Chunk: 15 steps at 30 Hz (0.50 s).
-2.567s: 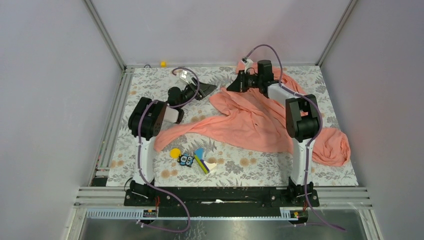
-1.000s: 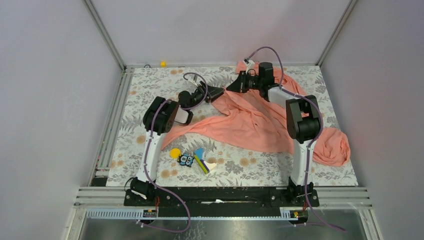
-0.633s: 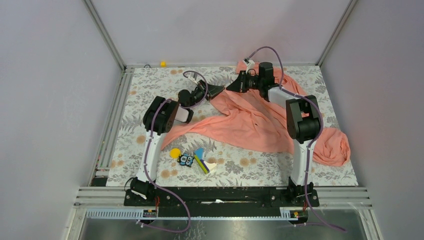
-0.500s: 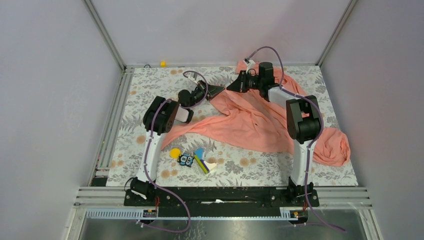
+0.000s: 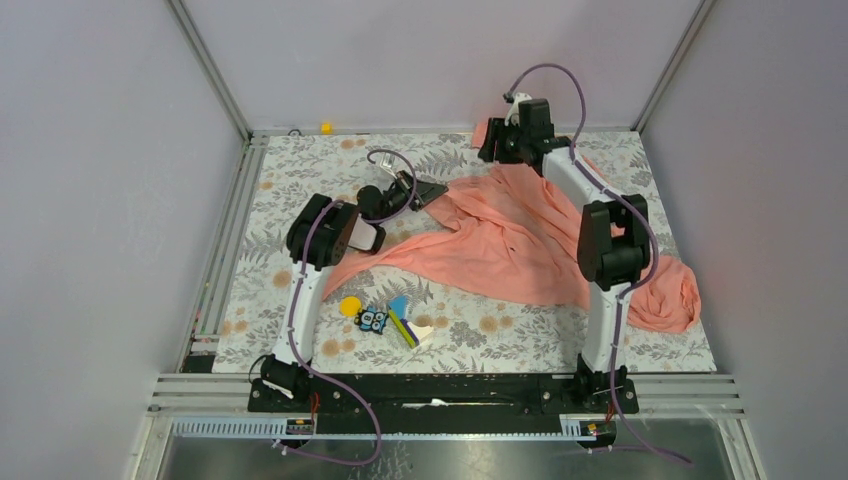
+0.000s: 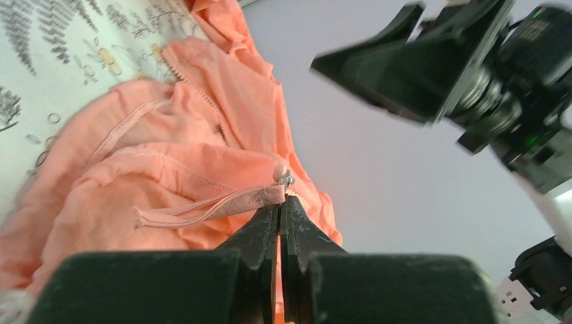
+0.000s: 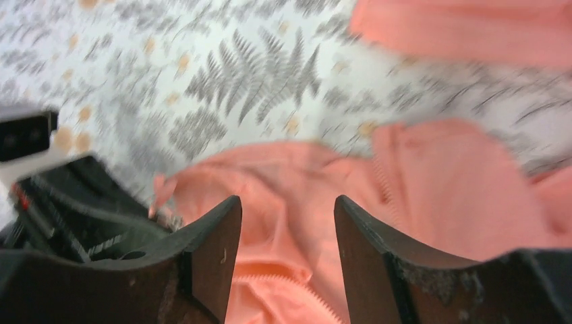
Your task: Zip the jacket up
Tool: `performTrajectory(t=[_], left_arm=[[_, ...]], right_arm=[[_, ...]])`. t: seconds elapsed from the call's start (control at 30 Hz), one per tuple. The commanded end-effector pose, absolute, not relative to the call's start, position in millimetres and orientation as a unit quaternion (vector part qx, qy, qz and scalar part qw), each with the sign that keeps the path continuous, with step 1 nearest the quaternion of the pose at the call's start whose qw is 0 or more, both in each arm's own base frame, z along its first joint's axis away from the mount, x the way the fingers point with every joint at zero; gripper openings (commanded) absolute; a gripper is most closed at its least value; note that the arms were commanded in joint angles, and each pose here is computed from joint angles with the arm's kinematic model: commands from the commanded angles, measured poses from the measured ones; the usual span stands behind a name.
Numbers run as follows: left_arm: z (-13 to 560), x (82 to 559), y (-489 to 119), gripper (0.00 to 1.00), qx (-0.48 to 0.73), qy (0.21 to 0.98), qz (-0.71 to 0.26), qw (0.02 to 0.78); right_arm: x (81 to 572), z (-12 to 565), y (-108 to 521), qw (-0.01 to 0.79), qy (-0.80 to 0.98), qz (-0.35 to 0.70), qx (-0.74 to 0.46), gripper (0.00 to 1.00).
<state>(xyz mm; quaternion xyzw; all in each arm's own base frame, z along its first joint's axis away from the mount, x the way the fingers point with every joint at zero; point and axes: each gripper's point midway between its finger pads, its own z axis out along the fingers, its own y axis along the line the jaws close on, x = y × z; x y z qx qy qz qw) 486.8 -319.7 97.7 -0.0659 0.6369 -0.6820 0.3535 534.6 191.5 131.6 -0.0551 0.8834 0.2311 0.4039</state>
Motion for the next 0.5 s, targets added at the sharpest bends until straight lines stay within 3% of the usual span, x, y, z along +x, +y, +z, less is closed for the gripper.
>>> performTrajectory(t=[0.0,0.2,0.47], left_arm=[[135,483,-321,0.0,-0.02,0.619,-0.676,0.4],[133,479,-325,0.0,-0.012,0.627,-0.676,0.388],[132,480,-329,0.0,-0.014,0.629,-0.677,0.381]], right_arm=[[563,126,154,0.396,0.911,0.104,-0.053,0.6],[586,100,143,0.349,0.934,0.051,-0.05,0.57],[592,63,135,0.319,0.944,0.019,-0.075,0.62]])
